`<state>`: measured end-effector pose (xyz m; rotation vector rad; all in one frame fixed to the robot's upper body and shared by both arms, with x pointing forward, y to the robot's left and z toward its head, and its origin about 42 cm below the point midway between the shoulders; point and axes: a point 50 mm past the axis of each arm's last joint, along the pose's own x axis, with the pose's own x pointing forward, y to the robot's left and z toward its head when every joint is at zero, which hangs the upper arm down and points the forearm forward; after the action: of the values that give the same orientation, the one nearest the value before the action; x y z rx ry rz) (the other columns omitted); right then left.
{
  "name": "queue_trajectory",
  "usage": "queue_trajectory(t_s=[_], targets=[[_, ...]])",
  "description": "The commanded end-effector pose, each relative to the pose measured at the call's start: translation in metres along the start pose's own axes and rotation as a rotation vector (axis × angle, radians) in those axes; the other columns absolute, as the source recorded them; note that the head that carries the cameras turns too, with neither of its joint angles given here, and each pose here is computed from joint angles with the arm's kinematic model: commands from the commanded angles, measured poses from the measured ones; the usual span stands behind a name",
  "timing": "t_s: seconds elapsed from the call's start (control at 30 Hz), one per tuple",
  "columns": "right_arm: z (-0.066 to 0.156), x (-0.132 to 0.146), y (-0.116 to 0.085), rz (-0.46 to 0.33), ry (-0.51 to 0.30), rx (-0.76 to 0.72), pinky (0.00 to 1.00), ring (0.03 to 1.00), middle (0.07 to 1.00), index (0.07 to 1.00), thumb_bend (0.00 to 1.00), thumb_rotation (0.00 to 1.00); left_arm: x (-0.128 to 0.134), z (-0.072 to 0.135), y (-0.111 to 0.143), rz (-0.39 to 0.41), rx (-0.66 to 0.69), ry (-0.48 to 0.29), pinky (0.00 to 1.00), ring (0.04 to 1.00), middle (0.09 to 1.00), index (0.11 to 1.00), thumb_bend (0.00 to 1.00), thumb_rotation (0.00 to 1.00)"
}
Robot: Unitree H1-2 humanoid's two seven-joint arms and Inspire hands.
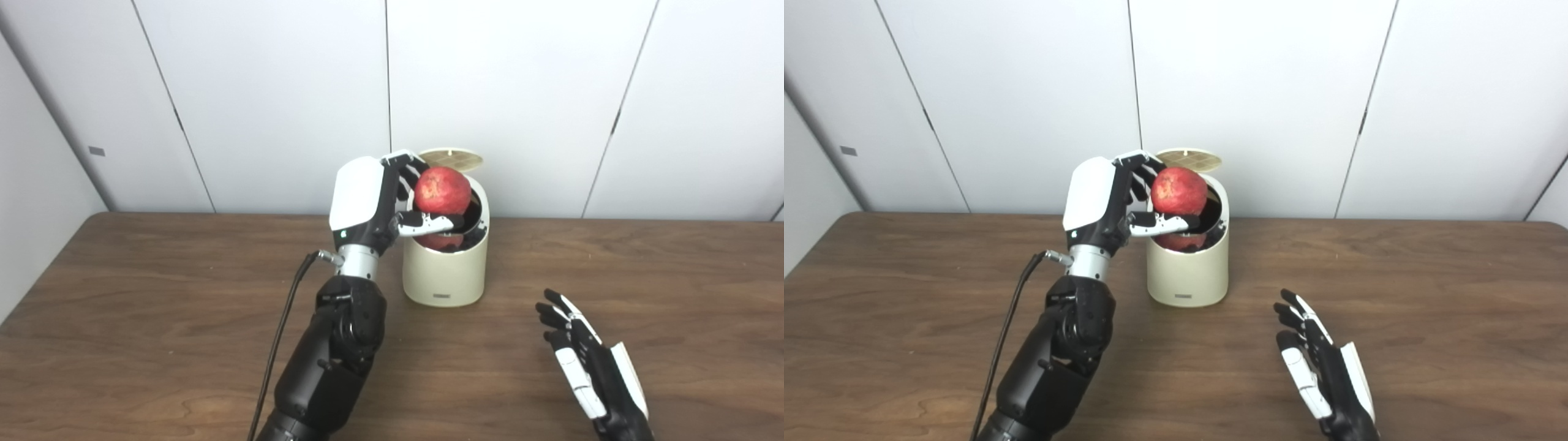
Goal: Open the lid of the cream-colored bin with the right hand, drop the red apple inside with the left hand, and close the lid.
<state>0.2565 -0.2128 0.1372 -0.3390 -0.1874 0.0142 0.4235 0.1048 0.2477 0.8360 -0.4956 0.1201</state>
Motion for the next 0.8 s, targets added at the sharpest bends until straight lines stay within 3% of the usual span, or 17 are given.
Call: queue_trajectory(t_s=[0.0,0.07,0.23,0.27,0.33,0.53,0.57,0.6,0.67,0.77], targets=[[0.0166,0.0073,-0.0025,-0.030,-0.069,0.013,0.78,0.843,0.847,0.888,0.48,0.96,0.0186,0.0227,0.0124,0.076,0.016,-0.080,0.34,0.410,0.477,0.511,0.48,0.00],[0.0176,0.0077,-0.0027,-0.030,-0.073,0.012,0.78,0.843,0.847,0.891,0.48,0.97,0.0159,0.0230,0.0124,0.057,0.033,-0.070,0.34,0.418,0.473,0.513,0.48,0.00],[0.0202,0.0080,-0.0034,-0.029,-0.078,0.016,0.76,0.839,0.847,0.889,0.49,0.97,0.0129,0.0199,0.0149,0.030,0.152,-0.060,0.44,0.408,0.517,0.505,0.50,0.00],[0.0214,0.0080,-0.0037,-0.028,-0.082,0.017,0.76,0.837,0.845,0.889,0.49,0.97,0.0131,0.0185,0.0151,0.029,0.174,-0.053,0.47,0.512,0.594,0.498,0.51,0.03],[0.0230,0.0079,-0.0038,-0.025,-0.086,0.023,0.76,0.836,0.844,0.890,0.48,0.97,0.0134,0.0168,0.0149,0.030,0.206,-0.045,0.51,0.586,0.644,0.494,0.52,0.05],[0.0234,0.0068,-0.0046,-0.018,-0.098,0.019,0.77,0.836,0.835,0.890,0.46,0.97,0.0130,0.0169,0.0130,0.037,0.252,-0.033,0.56,0.623,0.662,0.494,0.52,0.05],[0.0234,0.0066,-0.0050,-0.018,-0.095,0.022,0.77,0.836,0.834,0.890,0.46,0.97,0.0127,0.0175,0.0130,0.035,0.259,-0.032,0.56,0.622,0.662,0.570,0.76,0.02],[0.0234,0.0065,-0.0052,-0.018,-0.092,0.022,0.77,0.834,0.831,0.889,0.46,0.97,0.0123,0.0180,0.0132,0.035,0.260,-0.031,0.56,0.624,0.664,0.598,0.83,0.01],[0.0236,0.0065,-0.0058,-0.018,-0.089,0.022,0.77,0.831,0.825,0.889,0.47,0.97,0.0117,0.0186,0.0134,0.034,0.264,-0.028,0.57,0.628,0.667,0.623,0.90,0.00],[0.0241,0.0064,-0.0065,-0.017,-0.088,0.018,0.77,0.825,0.820,0.879,0.46,0.97,0.0111,0.0186,0.0139,0.031,0.270,-0.011,0.58,0.637,0.670,0.627,0.91,0.00]])
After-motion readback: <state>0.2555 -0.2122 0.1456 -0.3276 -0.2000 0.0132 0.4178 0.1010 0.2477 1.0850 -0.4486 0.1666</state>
